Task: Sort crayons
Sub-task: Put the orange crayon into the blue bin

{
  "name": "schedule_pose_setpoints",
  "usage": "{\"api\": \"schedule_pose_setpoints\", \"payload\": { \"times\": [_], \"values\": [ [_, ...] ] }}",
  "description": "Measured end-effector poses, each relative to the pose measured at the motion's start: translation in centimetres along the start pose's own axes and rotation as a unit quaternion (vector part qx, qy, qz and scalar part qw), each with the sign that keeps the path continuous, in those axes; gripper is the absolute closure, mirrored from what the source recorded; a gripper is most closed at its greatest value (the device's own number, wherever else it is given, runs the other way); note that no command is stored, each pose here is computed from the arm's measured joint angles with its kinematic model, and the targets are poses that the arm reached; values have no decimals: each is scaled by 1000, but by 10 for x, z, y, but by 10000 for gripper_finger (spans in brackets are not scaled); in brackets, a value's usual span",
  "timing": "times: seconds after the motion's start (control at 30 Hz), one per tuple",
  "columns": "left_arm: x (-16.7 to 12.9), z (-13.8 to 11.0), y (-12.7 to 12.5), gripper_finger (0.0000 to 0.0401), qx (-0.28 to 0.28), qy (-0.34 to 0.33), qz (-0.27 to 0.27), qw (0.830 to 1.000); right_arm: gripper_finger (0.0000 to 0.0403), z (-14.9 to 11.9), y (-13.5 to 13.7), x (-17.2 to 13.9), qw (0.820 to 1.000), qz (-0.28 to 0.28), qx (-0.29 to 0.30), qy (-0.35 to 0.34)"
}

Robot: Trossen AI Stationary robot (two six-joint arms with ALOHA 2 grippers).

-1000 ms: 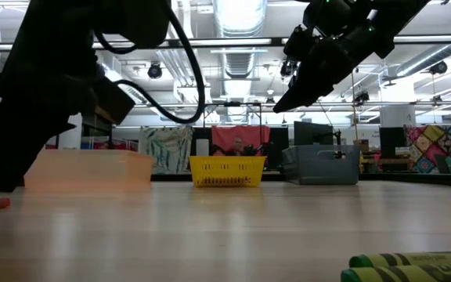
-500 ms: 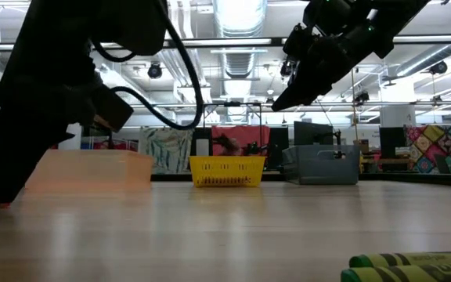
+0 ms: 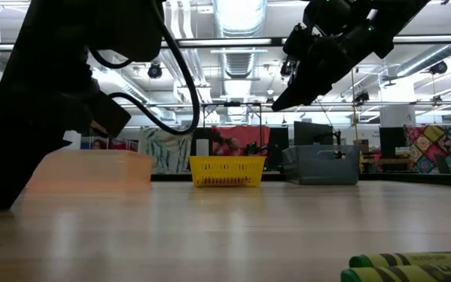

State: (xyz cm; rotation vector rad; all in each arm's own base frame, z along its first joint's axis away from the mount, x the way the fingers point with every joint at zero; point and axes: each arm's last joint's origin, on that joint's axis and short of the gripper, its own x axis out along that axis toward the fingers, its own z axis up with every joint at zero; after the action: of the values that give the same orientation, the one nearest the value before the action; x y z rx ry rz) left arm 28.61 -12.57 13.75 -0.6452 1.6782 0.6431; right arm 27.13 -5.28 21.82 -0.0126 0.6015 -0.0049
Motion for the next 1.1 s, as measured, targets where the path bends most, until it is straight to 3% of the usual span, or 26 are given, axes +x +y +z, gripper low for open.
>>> {"api": "schedule_pose_setpoints", "payload": {
  "times": [0.43, 0.83, 1.1],
  "values": [
    [-2, 2, -4, 394, 17, -19, -11, 1000, 346, 0, 0, 0, 1000, 0, -1, 0],
    [-41, 28, -21, 400, 81, -124, -51, 988, 346, -6, 1, 0, 1000, 4, -7, 29],
    [-74, 25, -24, 400, 144, -129, -22, 981, 346, -9, 1, 0, 999, 6, -3, 43]
  ]
}}
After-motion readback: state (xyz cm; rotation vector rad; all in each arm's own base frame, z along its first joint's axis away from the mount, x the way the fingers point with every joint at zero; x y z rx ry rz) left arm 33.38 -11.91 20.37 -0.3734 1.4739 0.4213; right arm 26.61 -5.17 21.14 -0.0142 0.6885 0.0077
